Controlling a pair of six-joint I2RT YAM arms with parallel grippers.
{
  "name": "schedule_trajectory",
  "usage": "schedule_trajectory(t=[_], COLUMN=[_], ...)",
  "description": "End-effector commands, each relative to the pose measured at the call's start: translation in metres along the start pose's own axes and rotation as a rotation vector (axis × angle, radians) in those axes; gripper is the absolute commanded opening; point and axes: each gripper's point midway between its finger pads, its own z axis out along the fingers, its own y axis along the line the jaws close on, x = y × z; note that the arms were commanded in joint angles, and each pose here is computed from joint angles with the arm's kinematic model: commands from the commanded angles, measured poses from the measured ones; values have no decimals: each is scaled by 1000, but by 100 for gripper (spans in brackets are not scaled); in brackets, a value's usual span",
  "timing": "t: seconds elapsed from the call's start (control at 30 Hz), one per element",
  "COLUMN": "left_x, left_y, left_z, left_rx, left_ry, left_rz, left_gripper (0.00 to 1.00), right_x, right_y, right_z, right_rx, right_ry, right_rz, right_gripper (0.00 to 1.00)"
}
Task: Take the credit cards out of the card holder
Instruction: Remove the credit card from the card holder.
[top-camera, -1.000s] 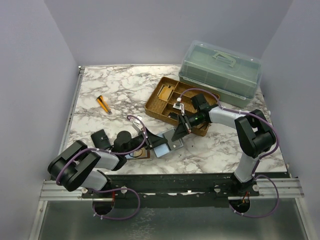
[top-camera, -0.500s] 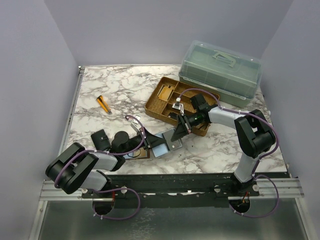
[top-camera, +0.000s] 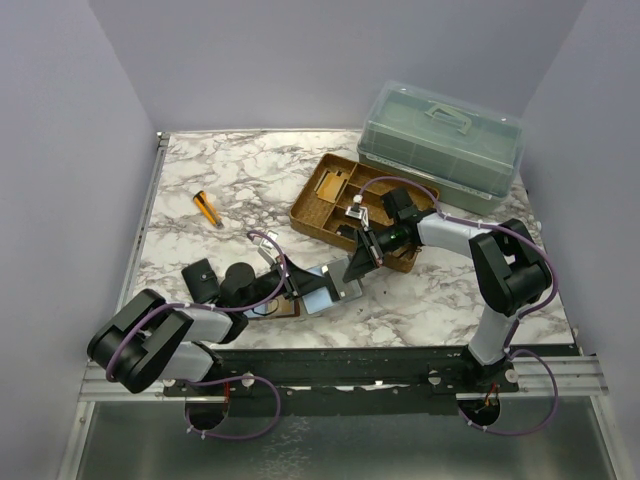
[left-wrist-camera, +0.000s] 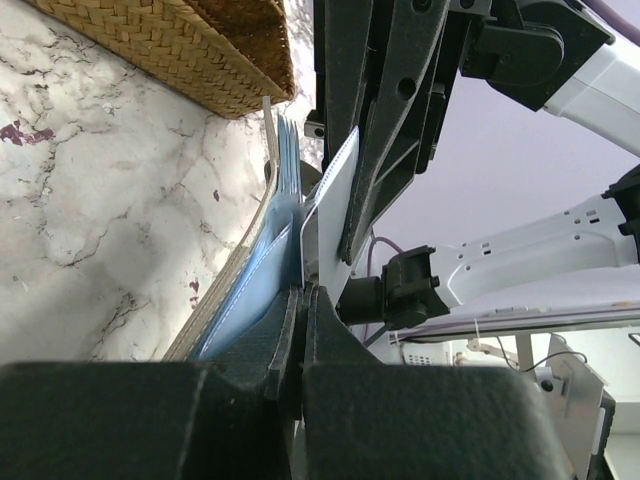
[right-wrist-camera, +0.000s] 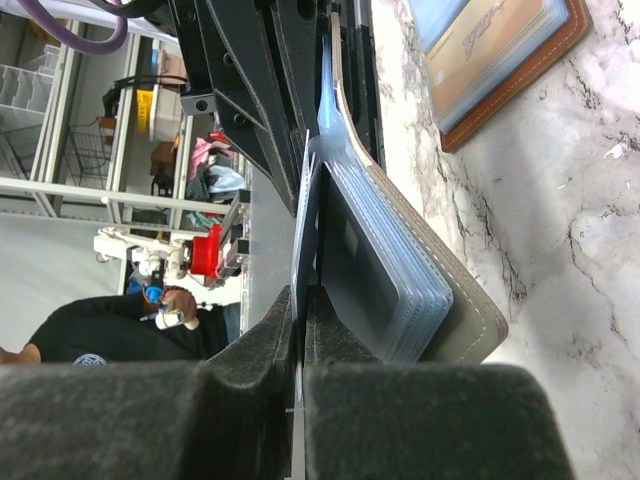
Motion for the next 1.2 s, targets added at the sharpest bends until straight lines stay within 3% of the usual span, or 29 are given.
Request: schedule_trajectory(t=[0.0, 0.1, 0.17, 0.3, 0.47, 0.7, 0.9, 1.13, 1.17], left_x=[2, 3, 3, 2, 2, -1, -2, -1, -1], left_y=[3, 0, -2, -4, -5, -14, -18, -20, -19], left_z=[-3, -2, -1, 0, 1, 8, 11, 14, 14], left_rx=[-6, 5, 11, 16, 20, 56, 91, 112, 111], left_ry=[13, 31, 34, 33, 37, 52, 55, 61, 62], left_rz=[24, 20, 15, 13, 10, 4, -20, -36, -36], left_gripper=[0, 2, 20, 41, 48, 49, 43, 23, 17], right_x=[-1, -1, -1, -1, -1, 0, 0, 0, 0], right_y=[16, 17, 19, 22, 24, 25, 23, 20, 20], right_z=[-4, -4, -4, -4, -5, -5, -5, -4, -4], right_rx=[-77, -92, -103, -121, -135, -153, -150, -146, -145], right_ry=[-4, -2, -1, 0, 1, 4, 4, 4, 4], right_rz=[7, 12, 17, 18, 19, 32, 35, 41, 42], right_gripper=[1, 0, 0, 0, 0, 0, 0, 0, 0])
